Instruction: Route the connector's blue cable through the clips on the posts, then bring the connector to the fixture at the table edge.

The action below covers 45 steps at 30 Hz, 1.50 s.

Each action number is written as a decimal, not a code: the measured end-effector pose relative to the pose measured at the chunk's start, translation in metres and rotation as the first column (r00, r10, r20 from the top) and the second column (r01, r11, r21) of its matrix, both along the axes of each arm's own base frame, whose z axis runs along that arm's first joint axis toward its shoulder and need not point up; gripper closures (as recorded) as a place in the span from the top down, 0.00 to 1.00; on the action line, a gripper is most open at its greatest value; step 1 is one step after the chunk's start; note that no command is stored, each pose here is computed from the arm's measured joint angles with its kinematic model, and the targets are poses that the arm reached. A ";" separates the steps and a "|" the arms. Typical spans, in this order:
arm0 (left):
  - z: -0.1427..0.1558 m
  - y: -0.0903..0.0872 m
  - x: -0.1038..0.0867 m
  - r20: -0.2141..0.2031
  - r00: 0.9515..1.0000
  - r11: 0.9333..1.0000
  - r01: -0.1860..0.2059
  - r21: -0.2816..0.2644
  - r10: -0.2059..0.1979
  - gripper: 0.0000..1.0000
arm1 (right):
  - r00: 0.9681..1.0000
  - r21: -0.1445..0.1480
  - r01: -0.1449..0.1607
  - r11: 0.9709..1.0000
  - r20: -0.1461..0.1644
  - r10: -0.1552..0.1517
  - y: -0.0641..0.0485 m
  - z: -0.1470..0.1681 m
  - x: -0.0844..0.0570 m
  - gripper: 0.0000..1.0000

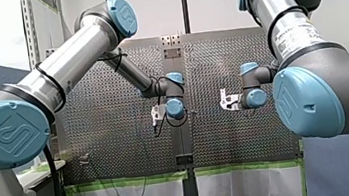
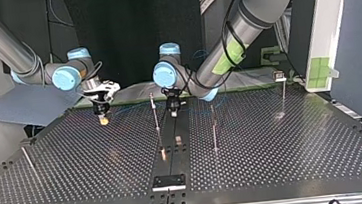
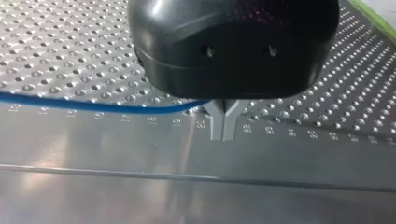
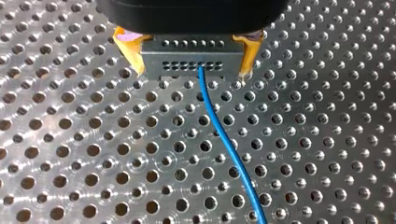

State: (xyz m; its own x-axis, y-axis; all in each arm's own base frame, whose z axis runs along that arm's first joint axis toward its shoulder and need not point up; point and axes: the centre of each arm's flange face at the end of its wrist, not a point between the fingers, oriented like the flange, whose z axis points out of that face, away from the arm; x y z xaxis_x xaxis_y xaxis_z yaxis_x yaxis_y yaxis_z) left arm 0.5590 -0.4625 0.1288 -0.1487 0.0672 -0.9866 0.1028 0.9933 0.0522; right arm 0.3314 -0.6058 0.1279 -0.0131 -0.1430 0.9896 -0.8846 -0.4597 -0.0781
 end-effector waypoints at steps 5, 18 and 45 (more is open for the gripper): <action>0.000 0.000 0.000 0.000 1.000 1.000 0.000 0.000 0.000 0.00 | 1.000 0.001 -0.006 1.000 -0.001 0.006 -0.002 0.000 0.002 0.00; 0.001 -0.003 -0.002 0.006 1.000 1.000 0.011 0.024 -0.011 0.56 | 1.000 -0.011 -0.019 1.000 0.005 0.019 -0.004 0.003 0.004 0.00; 0.009 -0.016 -0.046 -0.091 0.994 0.987 0.068 0.143 -0.056 0.99 | 0.999 0.023 -0.034 0.999 -0.010 0.035 0.005 -0.001 0.011 0.00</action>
State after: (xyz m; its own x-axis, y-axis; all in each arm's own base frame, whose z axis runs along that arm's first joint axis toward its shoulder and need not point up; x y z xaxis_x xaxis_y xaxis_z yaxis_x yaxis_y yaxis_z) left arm 0.5129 -0.4781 0.1383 -0.2243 0.2215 -0.9490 0.1745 0.9672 0.1845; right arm 0.3429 -0.6013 0.1270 0.0025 -0.1661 0.9861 -0.8691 -0.4881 -0.0800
